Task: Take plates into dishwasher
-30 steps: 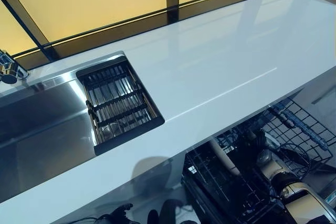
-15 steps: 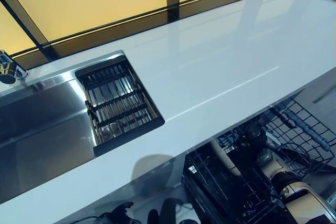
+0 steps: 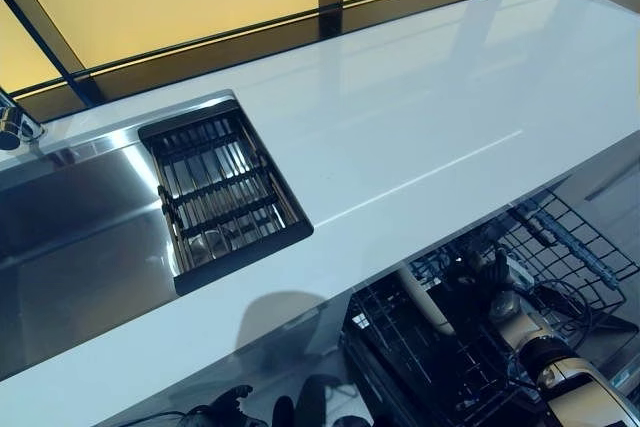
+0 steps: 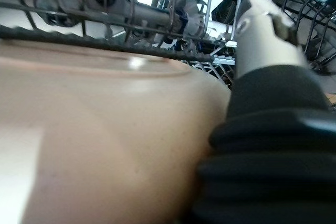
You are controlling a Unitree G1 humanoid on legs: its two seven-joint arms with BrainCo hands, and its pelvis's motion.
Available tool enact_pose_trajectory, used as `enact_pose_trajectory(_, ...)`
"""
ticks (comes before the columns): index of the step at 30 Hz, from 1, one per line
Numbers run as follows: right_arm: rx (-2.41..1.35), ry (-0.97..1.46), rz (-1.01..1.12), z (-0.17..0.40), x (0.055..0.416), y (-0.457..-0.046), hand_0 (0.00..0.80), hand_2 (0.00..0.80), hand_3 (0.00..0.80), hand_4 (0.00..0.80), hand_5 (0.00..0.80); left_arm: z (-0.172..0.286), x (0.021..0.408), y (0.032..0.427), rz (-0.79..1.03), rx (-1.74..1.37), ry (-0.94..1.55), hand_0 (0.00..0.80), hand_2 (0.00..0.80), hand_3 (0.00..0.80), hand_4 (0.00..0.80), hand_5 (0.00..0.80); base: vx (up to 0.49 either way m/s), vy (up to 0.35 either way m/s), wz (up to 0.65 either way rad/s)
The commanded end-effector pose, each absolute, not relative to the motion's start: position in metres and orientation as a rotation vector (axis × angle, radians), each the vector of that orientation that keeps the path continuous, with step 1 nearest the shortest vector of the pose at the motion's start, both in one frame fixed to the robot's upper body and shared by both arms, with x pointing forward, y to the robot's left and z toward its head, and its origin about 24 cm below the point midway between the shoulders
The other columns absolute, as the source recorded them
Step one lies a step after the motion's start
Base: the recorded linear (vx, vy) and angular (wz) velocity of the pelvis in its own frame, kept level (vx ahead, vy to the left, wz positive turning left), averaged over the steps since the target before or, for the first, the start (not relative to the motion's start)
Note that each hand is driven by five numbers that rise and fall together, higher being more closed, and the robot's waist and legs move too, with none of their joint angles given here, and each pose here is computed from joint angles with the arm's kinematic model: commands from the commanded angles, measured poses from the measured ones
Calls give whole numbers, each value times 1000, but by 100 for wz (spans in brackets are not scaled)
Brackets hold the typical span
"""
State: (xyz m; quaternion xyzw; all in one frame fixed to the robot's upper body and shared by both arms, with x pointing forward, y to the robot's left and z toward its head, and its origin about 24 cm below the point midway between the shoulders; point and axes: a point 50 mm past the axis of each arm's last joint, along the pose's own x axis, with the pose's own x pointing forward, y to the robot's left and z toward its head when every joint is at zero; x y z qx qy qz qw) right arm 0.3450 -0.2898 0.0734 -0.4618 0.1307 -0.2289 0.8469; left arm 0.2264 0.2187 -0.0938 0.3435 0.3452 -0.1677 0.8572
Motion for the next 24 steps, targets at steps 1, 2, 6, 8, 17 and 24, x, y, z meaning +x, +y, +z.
enact_pose_trajectory(1, -1005, 323, -553, 68, 327, -310, 0, 0, 0, 0, 0, -91, 228, 226, -322, 701, 732, 0, 0, 0, 0, 0, 19, 0, -6)
enact_pose_trajectory(2, -999, 303, -556, 70, 326, -307, 0, 0, 0, 0, 0, -91, 228, 228, -311, 695, 737, 0, 0, 0, 0, 0, 16, 0, -8)
enact_pose_trajectory(6, -972, 175, -579, 84, 320, -300, 0, 0, 0, 0, 0, -93, 223, 233, -274, 678, 753, 0, 0, 0, 0, 0, 15, 9, -8)
enact_pose_trajectory(8, -971, 134, -589, 90, 317, -300, 0, 0, 0, 0, 0, -95, 220, 235, -265, 672, 757, 0, 0, 0, 0, 0, 15, 15, -6)
enact_pose_trajectory(17, -954, -83, -671, 126, 295, -306, 0, 0, 0, 0, 0, -104, 204, 237, -235, 645, 787, 0, 0, 0, 0, 0, 24, 20, -11)
enact_pose_trajectory(24, -968, -215, -757, 152, 275, -314, 0, 0, 0, 0, 0, -113, 190, 235, -224, 623, 819, 0, 0, 0, 0, 0, 38, 31, -8)
